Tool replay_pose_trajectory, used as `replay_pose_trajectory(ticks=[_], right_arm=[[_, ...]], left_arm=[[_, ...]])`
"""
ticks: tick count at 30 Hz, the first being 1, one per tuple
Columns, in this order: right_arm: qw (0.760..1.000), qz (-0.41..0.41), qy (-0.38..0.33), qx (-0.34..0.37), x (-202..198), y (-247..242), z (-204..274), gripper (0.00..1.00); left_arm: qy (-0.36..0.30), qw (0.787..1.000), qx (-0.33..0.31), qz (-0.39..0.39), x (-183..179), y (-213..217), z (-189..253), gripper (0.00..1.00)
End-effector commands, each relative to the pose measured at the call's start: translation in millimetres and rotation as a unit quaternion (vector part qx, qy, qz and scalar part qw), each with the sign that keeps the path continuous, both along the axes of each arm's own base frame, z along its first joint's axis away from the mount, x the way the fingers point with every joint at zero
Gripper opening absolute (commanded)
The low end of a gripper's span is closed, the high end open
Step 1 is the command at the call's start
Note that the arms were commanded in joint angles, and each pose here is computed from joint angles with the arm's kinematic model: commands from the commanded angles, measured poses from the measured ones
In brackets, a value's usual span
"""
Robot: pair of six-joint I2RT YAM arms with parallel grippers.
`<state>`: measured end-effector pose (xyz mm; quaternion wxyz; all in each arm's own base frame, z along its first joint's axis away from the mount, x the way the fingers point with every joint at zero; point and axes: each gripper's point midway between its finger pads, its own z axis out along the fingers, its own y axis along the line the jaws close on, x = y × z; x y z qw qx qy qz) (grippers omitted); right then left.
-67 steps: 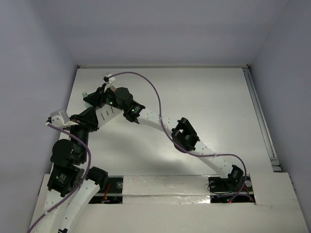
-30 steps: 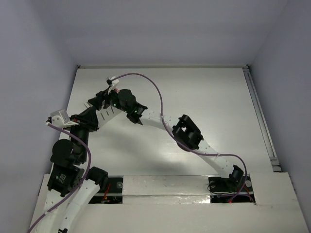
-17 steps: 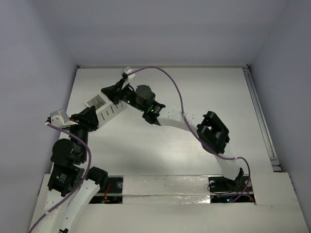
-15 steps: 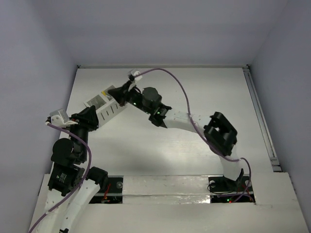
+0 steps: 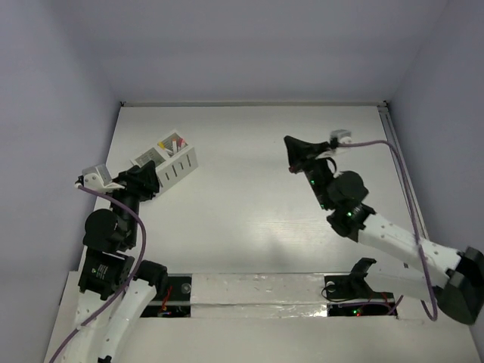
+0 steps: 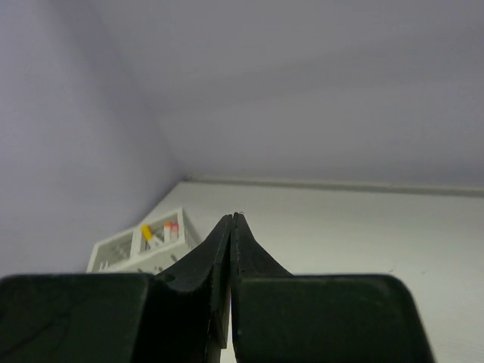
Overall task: Sort the stationery into containers
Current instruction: Reset both arms
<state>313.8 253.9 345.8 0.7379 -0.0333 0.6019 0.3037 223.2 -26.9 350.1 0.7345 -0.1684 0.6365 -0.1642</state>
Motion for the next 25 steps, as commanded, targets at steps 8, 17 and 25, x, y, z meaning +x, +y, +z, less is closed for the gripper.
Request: replay_pose_trajectory(ticks=[8,17,25], right_arm=[[0.986,-0.163,0.018,0.04,-47.2,-127.3,-1.9,0.34],[0.991,-0.132,0.028,0.012,-41.6,-107.2,-11.2,0.39],[0.991,-0.127,0.031,-0.001,-38.3,-101.6,-11.7,0.38]], left_arm=[[-0.035,0.998,0.022,-0.047,2.9,-16.3,12.6,0.52],[-0.038,0.997,0.033,-0.053,1.2,-18.2,11.9,0.53],[-0.043,0.997,0.032,-0.058,1.7,-20.1,10.9,0.55]])
